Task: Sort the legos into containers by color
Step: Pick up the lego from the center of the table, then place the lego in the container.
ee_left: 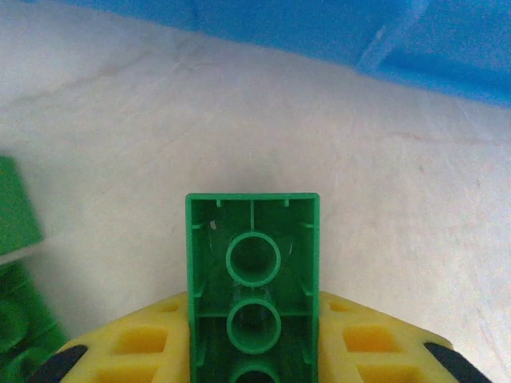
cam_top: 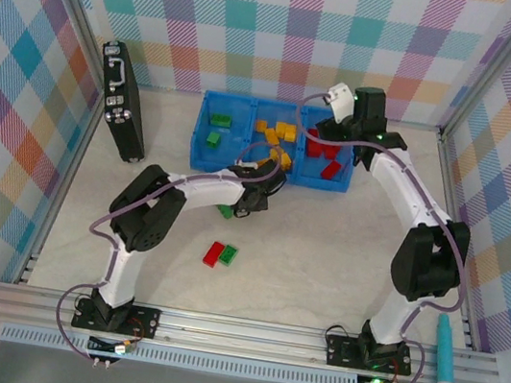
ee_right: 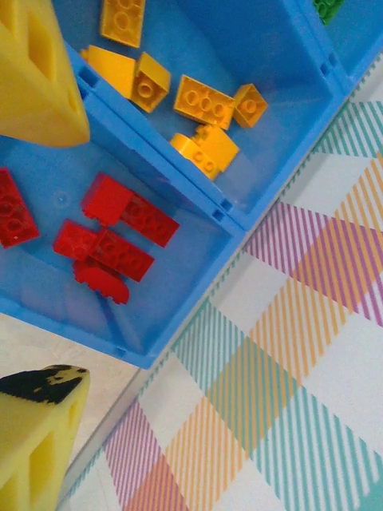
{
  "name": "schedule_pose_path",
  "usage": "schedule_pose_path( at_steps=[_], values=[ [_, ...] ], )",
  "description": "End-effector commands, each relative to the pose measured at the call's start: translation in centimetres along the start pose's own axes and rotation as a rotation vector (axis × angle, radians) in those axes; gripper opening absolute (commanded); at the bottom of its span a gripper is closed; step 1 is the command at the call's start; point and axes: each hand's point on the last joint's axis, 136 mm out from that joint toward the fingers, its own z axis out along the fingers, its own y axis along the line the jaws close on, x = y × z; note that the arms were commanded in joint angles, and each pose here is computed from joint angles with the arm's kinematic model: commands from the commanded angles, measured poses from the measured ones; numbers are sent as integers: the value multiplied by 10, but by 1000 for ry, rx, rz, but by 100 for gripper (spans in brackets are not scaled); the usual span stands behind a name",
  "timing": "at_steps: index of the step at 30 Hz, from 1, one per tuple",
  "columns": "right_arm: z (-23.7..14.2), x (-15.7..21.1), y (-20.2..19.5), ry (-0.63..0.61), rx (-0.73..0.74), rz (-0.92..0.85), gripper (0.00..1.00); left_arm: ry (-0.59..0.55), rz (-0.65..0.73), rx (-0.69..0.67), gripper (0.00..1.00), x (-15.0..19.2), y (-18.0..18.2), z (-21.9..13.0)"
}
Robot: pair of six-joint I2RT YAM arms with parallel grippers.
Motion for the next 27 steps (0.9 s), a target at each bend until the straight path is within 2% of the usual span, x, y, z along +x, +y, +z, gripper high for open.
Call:
schedule_pose_path(
  at_steps=[1,4,9,14,17,22,27],
  values=[
    [-24,8,13,-34,-44,24,73,-92,42,57,13,-35,6,-66],
    [-41,17,37,-77,-123,82,73,-183,39,35,13,-68,23,-103],
    [-56,29,123,-141,-294,-21,74,-320,-7,3,14,-118,52,-128],
    [-73,32,224,-150,-542,-113,76,-401,-32,-66,13,-155,71,-102],
    [-76,28,267,-148,-621,-112,76,-412,-48,-72,13,-167,72,-75],
    [-53,19,317,-49,-632,-31,75,-426,-59,-78,13,-181,67,-40],
    [-31,21,340,-43,-614,1,76,-419,-132,-54,16,-191,65,-2]
  ],
)
